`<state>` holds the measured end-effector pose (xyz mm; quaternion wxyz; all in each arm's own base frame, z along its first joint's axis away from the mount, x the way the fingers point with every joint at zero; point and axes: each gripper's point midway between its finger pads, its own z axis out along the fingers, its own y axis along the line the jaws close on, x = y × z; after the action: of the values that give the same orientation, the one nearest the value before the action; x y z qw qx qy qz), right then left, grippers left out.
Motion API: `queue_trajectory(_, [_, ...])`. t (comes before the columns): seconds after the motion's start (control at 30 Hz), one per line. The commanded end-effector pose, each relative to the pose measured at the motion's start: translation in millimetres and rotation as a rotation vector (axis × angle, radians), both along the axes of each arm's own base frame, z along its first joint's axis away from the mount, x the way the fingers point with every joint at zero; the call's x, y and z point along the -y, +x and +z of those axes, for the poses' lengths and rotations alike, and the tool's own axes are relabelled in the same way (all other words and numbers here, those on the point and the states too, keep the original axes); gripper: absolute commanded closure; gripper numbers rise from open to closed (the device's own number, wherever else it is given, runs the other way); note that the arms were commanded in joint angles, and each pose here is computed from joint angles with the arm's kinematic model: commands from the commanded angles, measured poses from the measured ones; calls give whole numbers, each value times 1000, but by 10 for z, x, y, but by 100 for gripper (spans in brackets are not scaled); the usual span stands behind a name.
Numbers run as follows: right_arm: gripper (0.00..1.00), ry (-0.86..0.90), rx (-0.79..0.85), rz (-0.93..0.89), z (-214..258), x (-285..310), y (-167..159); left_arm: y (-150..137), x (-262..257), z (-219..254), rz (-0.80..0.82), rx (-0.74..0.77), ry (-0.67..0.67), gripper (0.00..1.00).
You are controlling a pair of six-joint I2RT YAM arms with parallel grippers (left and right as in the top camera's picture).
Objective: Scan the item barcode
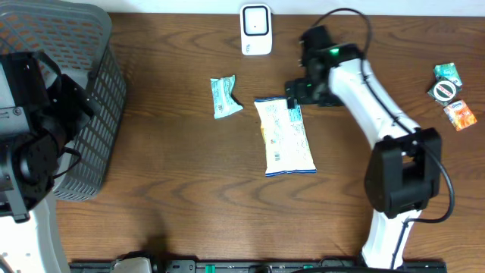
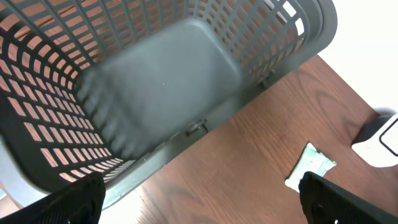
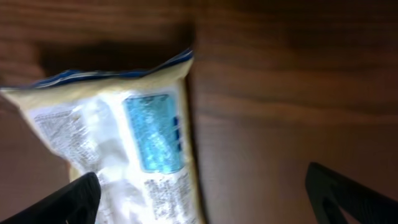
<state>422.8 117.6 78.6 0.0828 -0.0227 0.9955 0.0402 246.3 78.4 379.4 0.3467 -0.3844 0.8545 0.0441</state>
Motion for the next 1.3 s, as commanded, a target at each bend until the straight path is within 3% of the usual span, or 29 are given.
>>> queue_trajectory(0.0, [1, 196, -45, 100, -67, -86, -123, -8, -17, 16, 14, 6, -2, 2])
queue_trajectory(0.17, [1, 490, -51, 143, -203, -196, -211, -8, -17, 16, 14, 6, -2, 2])
queue_trajectory(0.27, [1, 576, -49, 125, -314, -178, -262, -8, -17, 16, 14, 6, -2, 2])
queue_trajectory(0.73, [1, 604, -165, 118, -800, -584, -784, -8, -17, 17, 14, 7, -2, 2])
queue_trajectory(0.8, [19, 607, -163, 122, -846, -668, -822, -8, -17, 16, 14, 6, -2, 2])
queue_trajectory(0.83, [35, 609, -156, 128, -854, -708, -824, -8, -17, 16, 14, 6, -2, 2])
queue_trajectory(0.93, [99, 628, -139, 129, -824, -808, -784, -8, -17, 17, 14, 7, -2, 2])
queue_trajectory(1.1, [99, 828, -96, 160, -516, -1025, -670, -8, -17, 17, 14, 7, -2, 2])
queue_trajectory(1.27, [99, 1028, 33, 153, 45, -962, -355, -8, -17, 17, 14, 7, -2, 2])
